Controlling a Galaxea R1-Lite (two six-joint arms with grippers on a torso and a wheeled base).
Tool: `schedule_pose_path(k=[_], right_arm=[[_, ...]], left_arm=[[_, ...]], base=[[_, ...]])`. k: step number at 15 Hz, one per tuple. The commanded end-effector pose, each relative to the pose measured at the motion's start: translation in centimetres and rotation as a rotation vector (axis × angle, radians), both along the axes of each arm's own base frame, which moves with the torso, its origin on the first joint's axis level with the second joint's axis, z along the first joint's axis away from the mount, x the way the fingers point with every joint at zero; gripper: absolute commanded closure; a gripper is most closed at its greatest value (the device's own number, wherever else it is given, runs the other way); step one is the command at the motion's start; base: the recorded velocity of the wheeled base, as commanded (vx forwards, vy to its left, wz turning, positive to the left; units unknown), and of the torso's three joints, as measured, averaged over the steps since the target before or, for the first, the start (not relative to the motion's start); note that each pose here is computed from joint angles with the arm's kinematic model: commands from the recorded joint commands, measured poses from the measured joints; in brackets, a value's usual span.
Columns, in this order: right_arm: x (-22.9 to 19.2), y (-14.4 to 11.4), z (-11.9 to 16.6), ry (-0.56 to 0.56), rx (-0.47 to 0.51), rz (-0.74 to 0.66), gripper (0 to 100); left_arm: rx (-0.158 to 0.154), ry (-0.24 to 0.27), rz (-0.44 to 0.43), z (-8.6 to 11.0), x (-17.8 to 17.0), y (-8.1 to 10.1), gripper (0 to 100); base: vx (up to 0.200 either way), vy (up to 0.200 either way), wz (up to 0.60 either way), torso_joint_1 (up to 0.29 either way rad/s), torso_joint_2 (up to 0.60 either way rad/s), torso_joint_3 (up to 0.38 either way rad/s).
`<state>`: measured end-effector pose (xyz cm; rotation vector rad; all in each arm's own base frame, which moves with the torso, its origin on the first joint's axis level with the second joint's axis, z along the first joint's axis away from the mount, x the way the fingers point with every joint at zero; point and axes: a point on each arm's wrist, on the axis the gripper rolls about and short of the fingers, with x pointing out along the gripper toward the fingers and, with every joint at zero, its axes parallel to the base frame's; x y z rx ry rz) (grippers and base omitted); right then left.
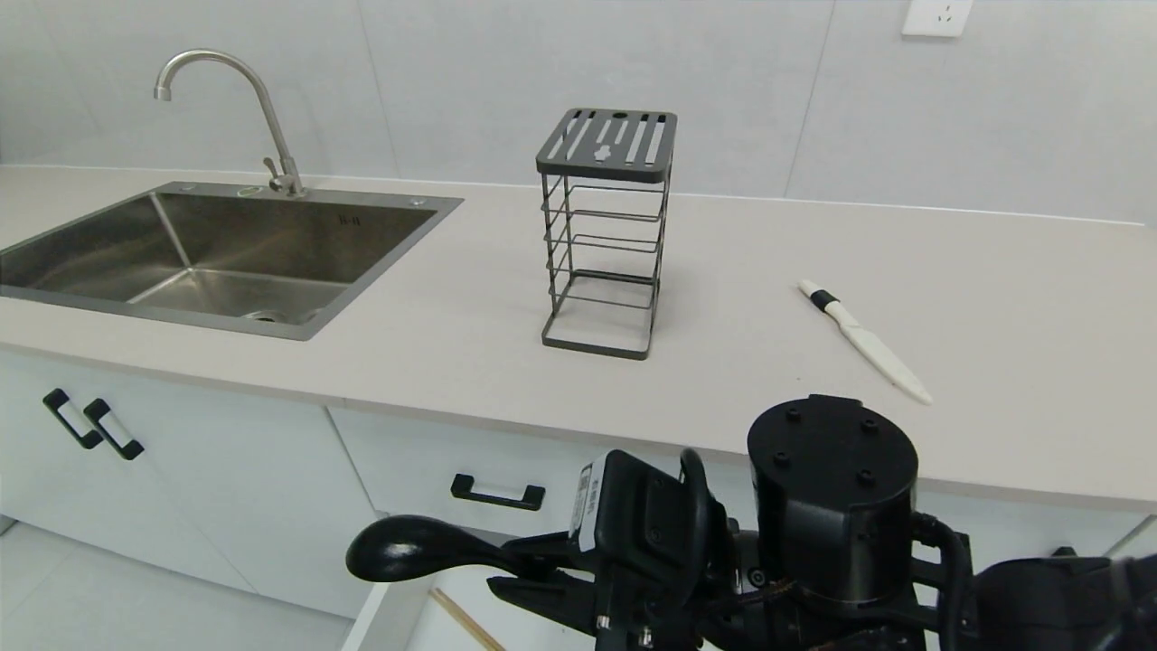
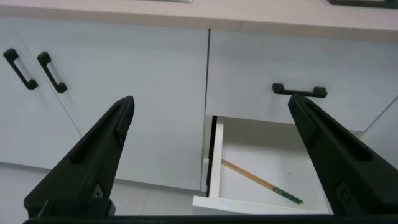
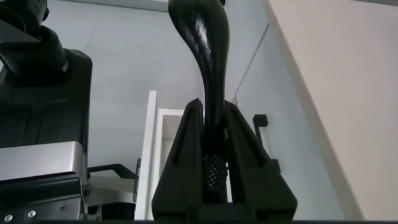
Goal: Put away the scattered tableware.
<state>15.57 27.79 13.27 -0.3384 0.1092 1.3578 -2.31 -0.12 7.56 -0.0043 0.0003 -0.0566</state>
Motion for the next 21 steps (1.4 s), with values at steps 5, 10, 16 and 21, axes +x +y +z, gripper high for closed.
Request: schedule_pose_path(k=[5,10,16,21], right_arm=[[-0.3,0.2,0.1,-0.001,0.005,0.013,100],[-0.5,0.6,0.7,-0.025,0.044,0.019,100],[-1.2,0.9,0.5,-0.013,0.025,0.047,100],[-0.9,1.9,0.9,-0.025,0.042,0.041,100]], left_arm=[[0.0,0.0,0.0,0.0,0.0,0.0,0],[0.0,0.001,0.0,0.0,0.0,0.0,0],[0.0,0.001,0.0,0.0,0.0,0.0,0],[0.0,0.001,0.0,0.0,0.0,0.0,0]], base=[[0.0,0.0,0.0,-0.255,0.48,0.215],[0.0,0.0,0.0,-0.252,0.4,0.15],[0.0,0.0,0.0,-0.078,0.15,0.075],[0.0,0.0,0.0,-0.001,0.01,0.009]])
